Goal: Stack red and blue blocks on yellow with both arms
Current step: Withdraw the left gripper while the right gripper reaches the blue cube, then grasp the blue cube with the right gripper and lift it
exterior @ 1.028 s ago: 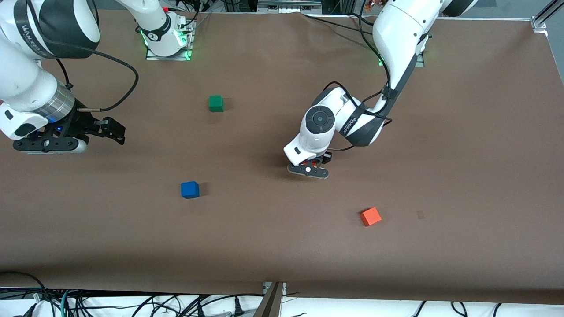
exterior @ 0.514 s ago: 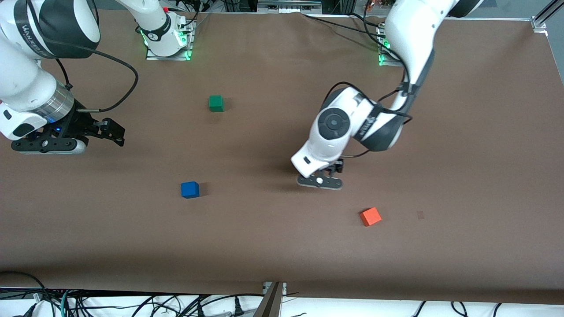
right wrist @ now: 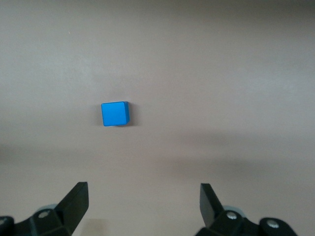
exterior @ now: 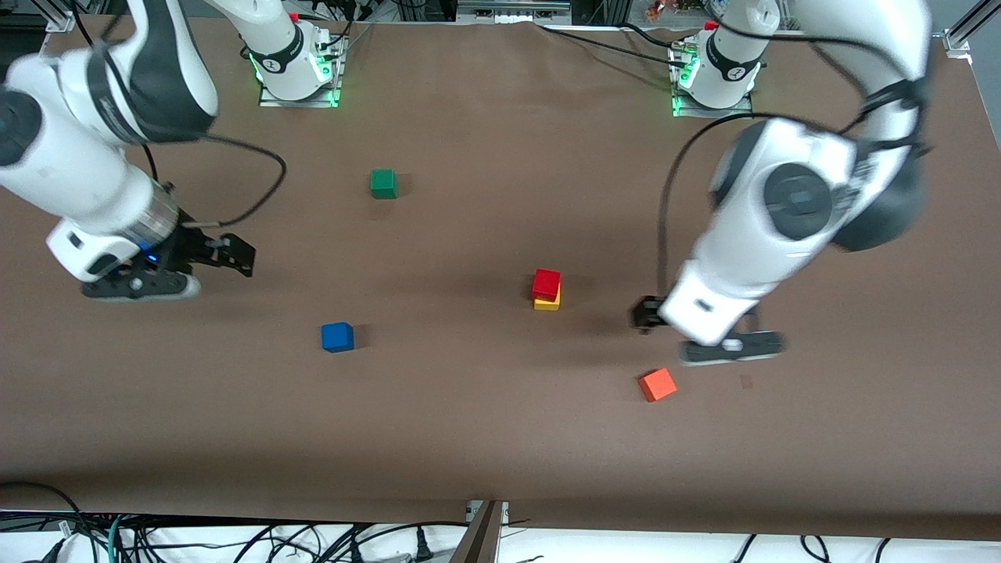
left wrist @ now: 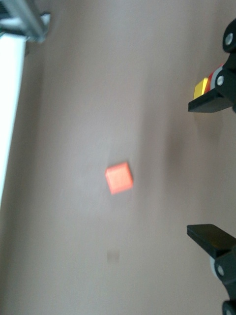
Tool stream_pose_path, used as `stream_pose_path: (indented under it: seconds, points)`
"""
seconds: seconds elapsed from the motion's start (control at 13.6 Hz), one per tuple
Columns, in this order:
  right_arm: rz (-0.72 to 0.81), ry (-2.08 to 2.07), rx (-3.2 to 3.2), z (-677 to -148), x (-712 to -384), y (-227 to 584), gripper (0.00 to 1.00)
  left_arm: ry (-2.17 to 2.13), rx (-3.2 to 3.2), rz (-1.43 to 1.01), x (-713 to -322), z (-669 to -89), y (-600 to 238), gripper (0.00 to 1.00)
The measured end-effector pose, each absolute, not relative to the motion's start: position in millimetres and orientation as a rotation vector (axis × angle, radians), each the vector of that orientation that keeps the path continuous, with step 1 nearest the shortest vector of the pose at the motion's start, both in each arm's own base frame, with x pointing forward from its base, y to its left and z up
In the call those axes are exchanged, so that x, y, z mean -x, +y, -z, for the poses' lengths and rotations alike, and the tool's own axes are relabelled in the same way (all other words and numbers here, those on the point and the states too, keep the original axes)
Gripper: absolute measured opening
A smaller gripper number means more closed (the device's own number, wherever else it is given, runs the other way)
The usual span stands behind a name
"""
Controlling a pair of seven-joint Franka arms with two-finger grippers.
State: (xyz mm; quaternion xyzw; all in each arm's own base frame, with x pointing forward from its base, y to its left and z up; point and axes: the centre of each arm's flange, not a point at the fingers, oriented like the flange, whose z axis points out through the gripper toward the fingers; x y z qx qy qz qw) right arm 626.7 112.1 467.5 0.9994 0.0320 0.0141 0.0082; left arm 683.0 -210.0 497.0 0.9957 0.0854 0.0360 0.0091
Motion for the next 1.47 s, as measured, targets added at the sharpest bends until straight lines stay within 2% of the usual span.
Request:
stream_pose_path:
  seconds: [0.37, 0.81, 1.18, 1.47]
  points:
    - [0.001, 0.148, -3.127, -382.8, -652.2, 136.2, 1.00, 0.168, -3.167, -0.038, -672.0, -555.6, -87.2, 1.00]
    - [0.008, 0.381, -3.160, -294.9, -685.1, 182.7, 1.00, 0.169, -3.092, 0.052, -643.7, -590.6, 13.9, 1.00]
    - [-0.003, 0.458, -3.151, -233.3, -696.7, 187.0, 1.00, 0.189, -3.057, 0.107, -621.7, -586.9, 17.7, 1.00]
    - [0.023, 0.457, -3.150, -222.1, -694.7, 187.0, 0.96, 0.189, -3.057, 0.130, -620.0, -580.2, 17.6, 1.00]
